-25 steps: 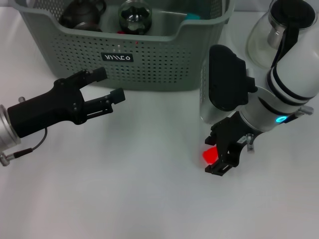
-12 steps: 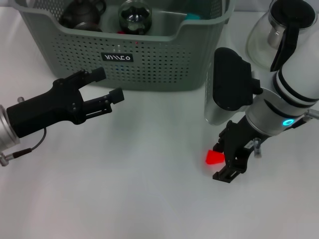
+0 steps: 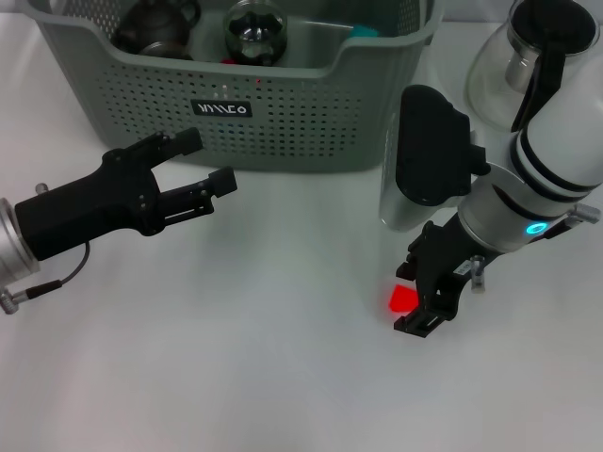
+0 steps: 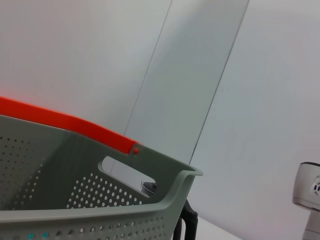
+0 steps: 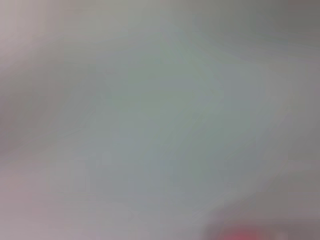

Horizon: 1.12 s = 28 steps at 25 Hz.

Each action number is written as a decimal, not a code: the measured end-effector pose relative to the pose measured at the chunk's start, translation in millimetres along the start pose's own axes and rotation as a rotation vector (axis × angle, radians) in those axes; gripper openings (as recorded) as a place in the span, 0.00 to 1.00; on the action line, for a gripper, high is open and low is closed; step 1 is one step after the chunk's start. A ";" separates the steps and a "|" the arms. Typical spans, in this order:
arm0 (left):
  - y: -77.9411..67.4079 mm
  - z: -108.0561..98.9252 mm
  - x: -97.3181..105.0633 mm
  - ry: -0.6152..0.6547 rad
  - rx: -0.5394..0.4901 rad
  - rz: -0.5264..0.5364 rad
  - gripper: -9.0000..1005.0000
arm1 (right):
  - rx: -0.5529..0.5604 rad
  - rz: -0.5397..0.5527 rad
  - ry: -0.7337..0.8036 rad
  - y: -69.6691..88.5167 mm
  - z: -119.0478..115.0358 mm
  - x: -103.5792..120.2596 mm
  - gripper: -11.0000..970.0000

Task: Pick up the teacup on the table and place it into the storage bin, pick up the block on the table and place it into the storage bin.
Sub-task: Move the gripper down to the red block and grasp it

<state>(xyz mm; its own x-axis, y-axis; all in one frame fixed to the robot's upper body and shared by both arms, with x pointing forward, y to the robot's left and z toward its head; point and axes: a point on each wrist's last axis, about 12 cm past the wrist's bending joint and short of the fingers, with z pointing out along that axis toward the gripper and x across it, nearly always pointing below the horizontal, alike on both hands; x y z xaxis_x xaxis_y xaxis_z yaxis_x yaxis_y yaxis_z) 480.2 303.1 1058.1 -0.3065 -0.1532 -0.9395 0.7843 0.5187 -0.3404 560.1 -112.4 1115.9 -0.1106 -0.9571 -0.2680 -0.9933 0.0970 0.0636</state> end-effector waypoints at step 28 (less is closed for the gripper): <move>0.4 -1.3 0.2 0.001 -0.005 0.001 0.88 | 0.048 0.088 0.026 -3.0 3.5 -8.0 0.73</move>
<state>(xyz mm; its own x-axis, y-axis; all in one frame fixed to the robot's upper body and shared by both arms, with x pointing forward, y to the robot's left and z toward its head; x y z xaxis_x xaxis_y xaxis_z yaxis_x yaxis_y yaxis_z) 479.7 304.4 1057.8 -0.3065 -0.1520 -0.9397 0.7819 0.5228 -0.3396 563.9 -104.1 1114.4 -0.1973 -0.9509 -0.2386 -0.9803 0.1934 0.0399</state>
